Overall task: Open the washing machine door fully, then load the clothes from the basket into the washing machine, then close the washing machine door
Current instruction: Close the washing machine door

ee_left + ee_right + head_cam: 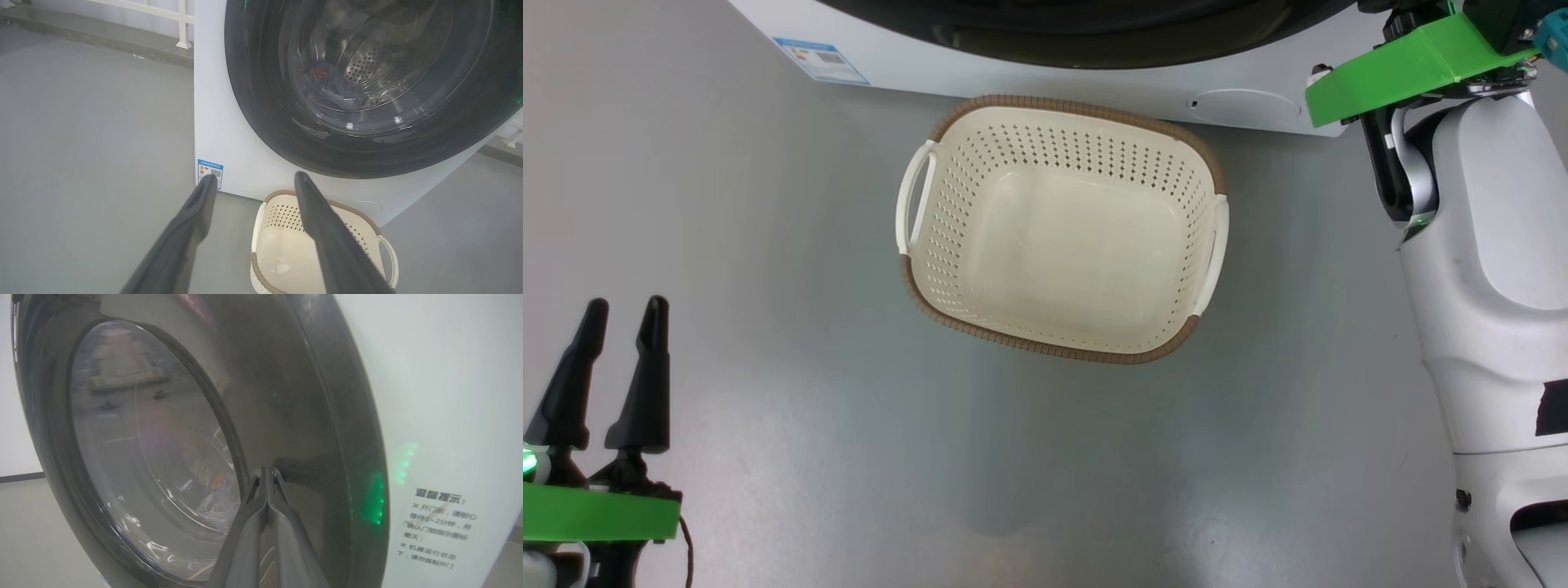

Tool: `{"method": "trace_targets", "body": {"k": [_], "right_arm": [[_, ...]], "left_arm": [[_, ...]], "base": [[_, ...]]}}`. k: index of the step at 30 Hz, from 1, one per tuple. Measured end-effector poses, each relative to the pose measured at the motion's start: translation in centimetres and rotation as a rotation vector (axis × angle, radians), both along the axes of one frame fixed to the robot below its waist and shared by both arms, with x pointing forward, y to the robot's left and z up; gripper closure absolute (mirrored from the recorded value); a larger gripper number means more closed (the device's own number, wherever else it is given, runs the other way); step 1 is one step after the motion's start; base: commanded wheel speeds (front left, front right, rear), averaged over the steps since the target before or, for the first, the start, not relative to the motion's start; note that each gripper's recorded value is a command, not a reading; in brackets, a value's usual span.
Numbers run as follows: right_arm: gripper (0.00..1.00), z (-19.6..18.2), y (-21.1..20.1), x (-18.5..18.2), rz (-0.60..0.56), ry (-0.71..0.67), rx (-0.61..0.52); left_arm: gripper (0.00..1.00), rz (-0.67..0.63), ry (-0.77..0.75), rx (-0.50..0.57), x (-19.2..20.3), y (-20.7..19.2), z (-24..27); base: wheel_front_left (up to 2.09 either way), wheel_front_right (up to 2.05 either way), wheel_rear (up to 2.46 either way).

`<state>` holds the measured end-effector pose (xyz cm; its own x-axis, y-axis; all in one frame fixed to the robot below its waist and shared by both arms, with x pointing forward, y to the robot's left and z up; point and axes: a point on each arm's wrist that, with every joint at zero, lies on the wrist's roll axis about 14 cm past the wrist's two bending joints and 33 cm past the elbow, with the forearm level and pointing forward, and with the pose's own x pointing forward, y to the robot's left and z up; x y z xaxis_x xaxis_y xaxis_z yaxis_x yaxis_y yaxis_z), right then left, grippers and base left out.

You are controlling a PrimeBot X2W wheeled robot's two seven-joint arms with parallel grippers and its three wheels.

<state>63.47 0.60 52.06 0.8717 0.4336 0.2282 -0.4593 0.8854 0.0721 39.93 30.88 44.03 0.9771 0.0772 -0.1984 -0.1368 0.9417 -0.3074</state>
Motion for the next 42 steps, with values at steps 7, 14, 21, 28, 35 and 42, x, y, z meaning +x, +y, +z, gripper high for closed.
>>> {"method": "trace_targets", "body": {"k": [7, 14, 21, 28, 35, 42], "right_arm": [[1.00, 0.2, -0.2, -0.1, -0.003, 0.004, -0.008], [1.00, 1.4, -0.9, -0.5, -0.016, -0.010, -0.007], [0.74, 2.0, -1.0, -1.9, -0.001, -0.003, -0.001], [0.00, 2.5, -0.7, -4.6, 0.028, 0.003, -0.002], [0.00, 4.4, -1.2, -7.2, 0.031, -0.031, -0.004], [0.00, 5.9, -2.6, -10.3, 0.012, -0.065, -0.008]], "left_arm": [[0.00, -0.007, -0.009, -0.008, 0.1, -0.4, 0.2], [0.00, -0.014, -0.038, -0.015, 0.1, -0.7, 1.1], [0.00, -0.025, -0.066, -0.022, -0.1, -1.2, 2.0], [0.00, -0.036, -0.099, -0.020, -0.6, -1.5, 3.2], [0.00, -0.046, -0.121, -0.030, -1.8, -2.3, 3.9], [0.00, -0.050, -0.155, -0.040, -2.7, -2.8, 4.9]], "base": [[0.00, 0.00, 0.00], [0.00, 0.00, 0.00], [0.00, 0.00, 0.00], [0.00, 0.00, 0.00], [0.00, 0.00, 0.00], [0.00, 0.00, 0.00]]}}
